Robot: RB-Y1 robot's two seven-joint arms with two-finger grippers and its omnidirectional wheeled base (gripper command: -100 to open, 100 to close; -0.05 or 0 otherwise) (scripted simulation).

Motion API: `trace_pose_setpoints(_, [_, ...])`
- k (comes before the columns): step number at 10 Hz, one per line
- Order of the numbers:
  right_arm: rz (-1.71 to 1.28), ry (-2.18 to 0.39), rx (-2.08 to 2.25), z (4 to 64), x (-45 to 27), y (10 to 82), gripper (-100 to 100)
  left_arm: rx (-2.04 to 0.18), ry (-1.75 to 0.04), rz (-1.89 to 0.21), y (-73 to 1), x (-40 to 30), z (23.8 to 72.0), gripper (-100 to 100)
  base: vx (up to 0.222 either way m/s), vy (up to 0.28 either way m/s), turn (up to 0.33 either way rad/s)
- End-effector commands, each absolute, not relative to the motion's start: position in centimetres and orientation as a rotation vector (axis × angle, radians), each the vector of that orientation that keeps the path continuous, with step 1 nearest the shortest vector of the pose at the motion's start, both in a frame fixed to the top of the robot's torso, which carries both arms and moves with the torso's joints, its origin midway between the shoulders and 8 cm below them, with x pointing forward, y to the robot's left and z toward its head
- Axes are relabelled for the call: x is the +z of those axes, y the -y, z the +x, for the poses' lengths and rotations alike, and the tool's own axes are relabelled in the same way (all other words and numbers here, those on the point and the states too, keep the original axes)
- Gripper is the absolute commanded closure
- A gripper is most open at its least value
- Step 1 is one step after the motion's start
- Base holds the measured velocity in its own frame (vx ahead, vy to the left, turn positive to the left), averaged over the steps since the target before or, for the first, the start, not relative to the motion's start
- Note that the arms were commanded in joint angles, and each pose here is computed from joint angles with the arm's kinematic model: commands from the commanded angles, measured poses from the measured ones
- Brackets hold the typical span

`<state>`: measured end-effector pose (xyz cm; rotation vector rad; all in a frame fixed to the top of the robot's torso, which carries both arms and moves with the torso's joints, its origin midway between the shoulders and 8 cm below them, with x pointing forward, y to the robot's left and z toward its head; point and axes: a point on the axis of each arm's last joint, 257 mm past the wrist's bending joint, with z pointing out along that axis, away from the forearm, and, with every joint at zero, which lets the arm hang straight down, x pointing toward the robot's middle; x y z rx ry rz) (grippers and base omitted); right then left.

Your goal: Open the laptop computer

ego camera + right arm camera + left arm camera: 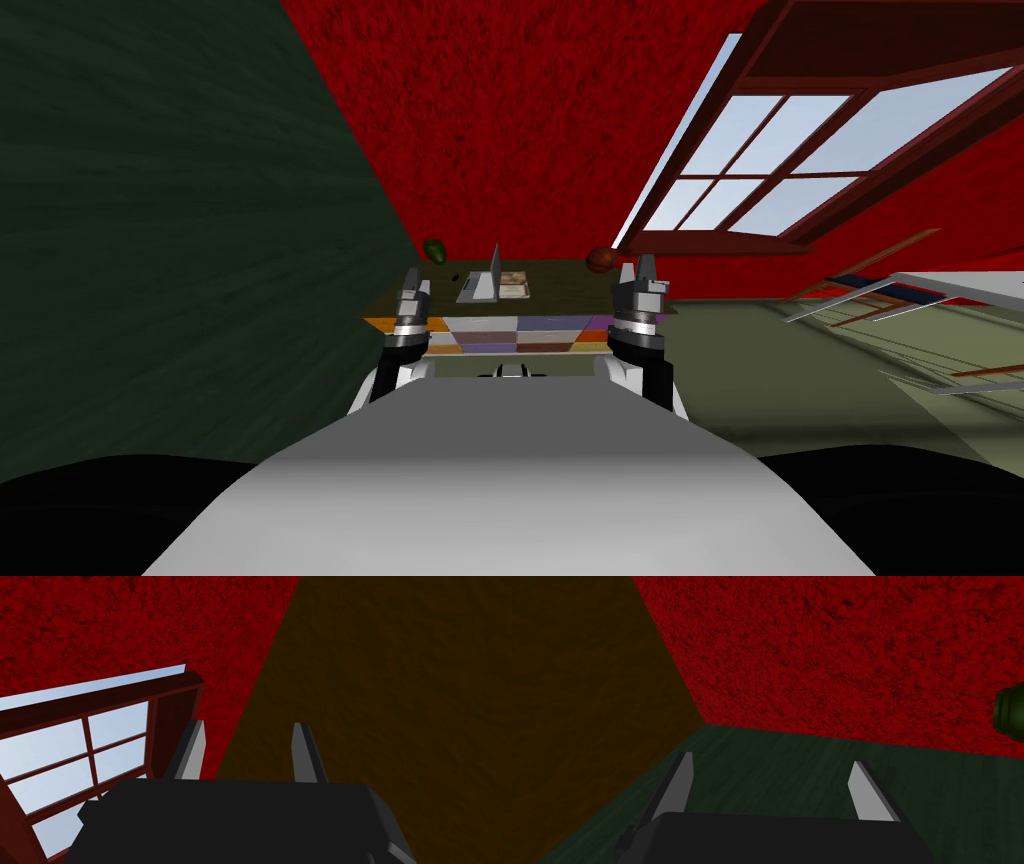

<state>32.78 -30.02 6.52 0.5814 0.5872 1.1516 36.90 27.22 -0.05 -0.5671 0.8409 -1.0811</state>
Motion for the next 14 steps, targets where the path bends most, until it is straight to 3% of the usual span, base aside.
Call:
trace_pose_setpoints(1, [0.581,-0.587,1.152,32.8,6.5,30.0,0,-1.044,-0.892,-0.582,-27.7,-1.3,37.9,-100,0.052,-0.075,-0.032])
trace_pose_setpoints(14, [0.581,-0.587,1.152,32.8,6.5,30.0,0,-0.843,-1.086,-0.748,-31.7,-8.7,42.0,-100,0.056,-0.068,-0.038])
